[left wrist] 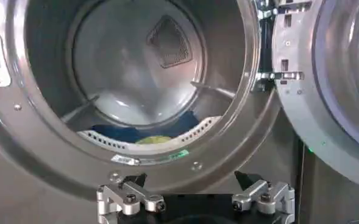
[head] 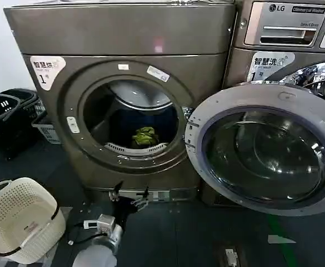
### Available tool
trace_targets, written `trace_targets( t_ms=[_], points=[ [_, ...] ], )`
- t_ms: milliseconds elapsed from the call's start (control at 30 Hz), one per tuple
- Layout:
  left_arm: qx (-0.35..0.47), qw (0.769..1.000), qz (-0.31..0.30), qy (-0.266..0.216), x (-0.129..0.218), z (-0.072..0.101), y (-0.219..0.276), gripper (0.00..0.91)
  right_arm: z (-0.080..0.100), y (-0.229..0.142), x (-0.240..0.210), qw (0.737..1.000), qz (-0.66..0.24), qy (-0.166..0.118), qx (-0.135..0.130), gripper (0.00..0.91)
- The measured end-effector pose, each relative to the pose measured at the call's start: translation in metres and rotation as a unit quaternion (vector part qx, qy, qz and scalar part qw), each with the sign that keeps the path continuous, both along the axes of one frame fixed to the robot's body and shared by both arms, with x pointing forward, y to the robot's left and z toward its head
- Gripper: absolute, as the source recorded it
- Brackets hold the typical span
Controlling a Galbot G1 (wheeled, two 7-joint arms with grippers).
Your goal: Grasp the clothes from the dryer.
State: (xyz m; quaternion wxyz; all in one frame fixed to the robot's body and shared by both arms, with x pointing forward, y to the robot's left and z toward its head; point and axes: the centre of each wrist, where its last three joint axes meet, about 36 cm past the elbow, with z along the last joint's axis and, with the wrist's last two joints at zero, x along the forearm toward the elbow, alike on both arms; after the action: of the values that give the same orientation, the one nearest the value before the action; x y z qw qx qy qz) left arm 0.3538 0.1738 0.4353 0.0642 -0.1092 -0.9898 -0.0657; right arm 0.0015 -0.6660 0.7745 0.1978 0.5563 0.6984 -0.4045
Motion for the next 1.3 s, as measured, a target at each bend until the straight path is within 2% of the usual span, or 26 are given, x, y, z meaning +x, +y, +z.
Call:
trace_targets(
  t_ms=[933,1300],
  points=[
    [-0.035,0.999,-0.018,-0.023,-0.009,0.017,-0.006,0.907,-0.008,0.000,-0.007,1.000,-0.008,0.006,-0.003,0.907],
    [-0.039,0.999,-0.021,-0.024,-0.008,0.016,-0.007,0.907,-0.015,0.003,-0.006,1.000,-0.008,0.017,-0.007,0.907]
  ],
)
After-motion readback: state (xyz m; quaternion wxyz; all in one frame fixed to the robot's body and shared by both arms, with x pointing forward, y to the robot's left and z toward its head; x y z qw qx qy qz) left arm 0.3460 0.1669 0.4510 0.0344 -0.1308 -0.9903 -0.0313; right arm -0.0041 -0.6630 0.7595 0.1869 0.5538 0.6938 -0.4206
